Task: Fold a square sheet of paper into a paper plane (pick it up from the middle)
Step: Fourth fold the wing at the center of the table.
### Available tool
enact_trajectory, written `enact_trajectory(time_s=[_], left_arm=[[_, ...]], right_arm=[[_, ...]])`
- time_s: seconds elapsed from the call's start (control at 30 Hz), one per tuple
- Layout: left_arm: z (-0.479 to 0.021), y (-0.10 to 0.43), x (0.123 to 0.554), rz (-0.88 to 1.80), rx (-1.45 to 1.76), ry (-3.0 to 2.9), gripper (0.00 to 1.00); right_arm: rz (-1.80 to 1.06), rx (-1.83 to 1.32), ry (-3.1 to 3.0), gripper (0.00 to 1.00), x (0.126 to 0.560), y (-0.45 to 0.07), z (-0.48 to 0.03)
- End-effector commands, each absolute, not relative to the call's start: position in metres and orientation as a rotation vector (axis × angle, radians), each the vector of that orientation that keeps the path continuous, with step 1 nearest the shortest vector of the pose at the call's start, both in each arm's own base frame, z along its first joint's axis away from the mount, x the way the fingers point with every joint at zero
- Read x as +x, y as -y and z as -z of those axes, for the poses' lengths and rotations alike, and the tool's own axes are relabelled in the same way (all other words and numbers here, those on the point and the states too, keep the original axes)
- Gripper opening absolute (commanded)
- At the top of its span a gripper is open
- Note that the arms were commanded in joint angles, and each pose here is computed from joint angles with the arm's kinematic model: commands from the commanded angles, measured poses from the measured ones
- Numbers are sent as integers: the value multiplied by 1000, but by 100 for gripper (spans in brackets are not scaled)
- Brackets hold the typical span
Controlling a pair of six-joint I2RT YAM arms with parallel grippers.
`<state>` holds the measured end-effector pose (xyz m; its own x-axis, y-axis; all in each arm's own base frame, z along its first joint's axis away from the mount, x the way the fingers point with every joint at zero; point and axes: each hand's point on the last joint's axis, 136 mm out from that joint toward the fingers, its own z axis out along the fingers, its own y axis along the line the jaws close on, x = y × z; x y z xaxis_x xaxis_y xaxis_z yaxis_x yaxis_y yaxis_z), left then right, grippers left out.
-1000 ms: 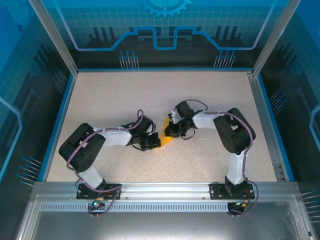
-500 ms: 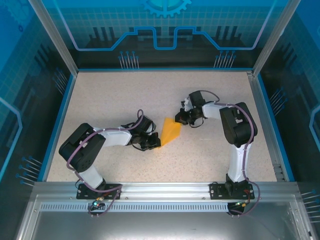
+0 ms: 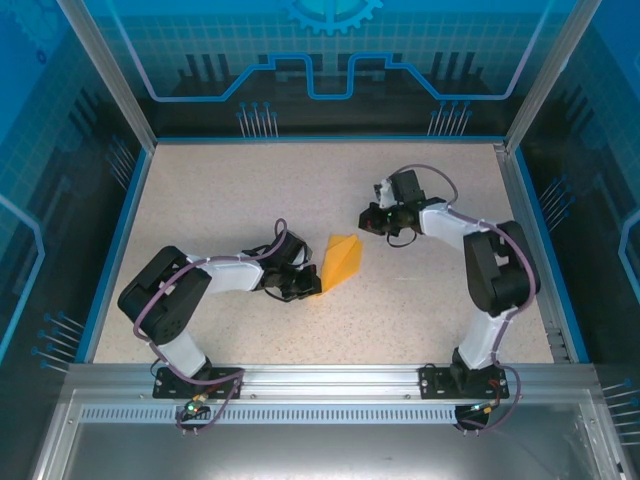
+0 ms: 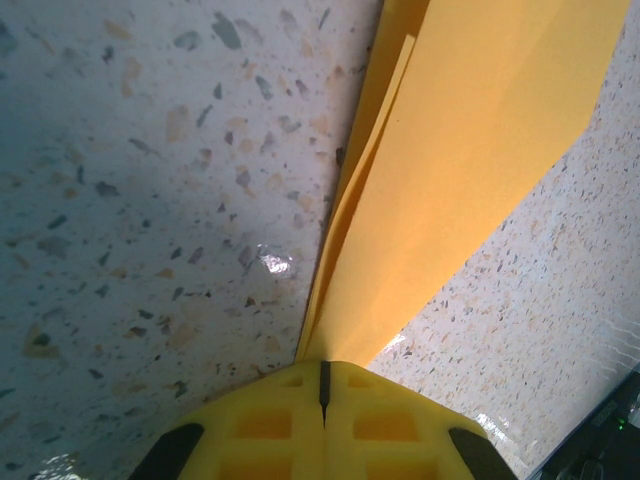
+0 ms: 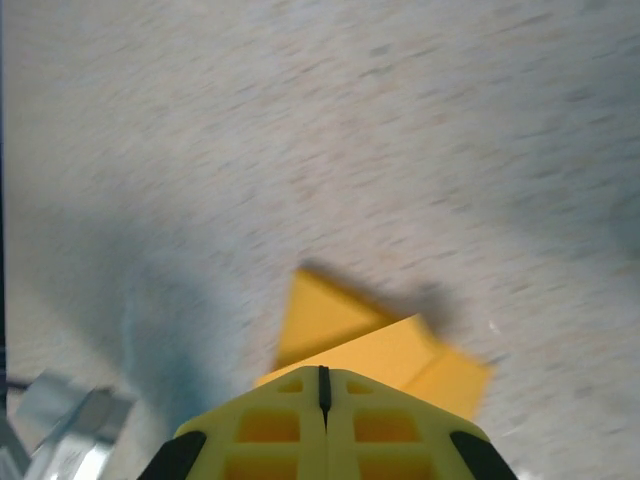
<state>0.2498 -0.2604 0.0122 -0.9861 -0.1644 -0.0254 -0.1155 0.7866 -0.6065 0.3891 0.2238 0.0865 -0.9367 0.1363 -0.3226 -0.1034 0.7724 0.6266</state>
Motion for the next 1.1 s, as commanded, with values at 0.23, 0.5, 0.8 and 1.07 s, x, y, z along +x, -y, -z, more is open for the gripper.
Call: enact_trajectory(time_s=[0.23, 0.5, 0.8, 1.07], left_arm=[[17, 238, 222, 829, -276, -3060, 0], [16, 238, 221, 830, -264, -3059, 0], [9, 240, 213, 885, -191, -3070, 0], [9, 236, 200, 883, -150, -3114, 0]], right_arm=[[-1115, -146, -2802, 1, 304, -299, -38], [-995, -89, -2932, 1, 293, -289, 2], [-826, 72, -3052, 1, 291, -266, 32], [-781, 121, -3084, 1, 290, -259, 41]])
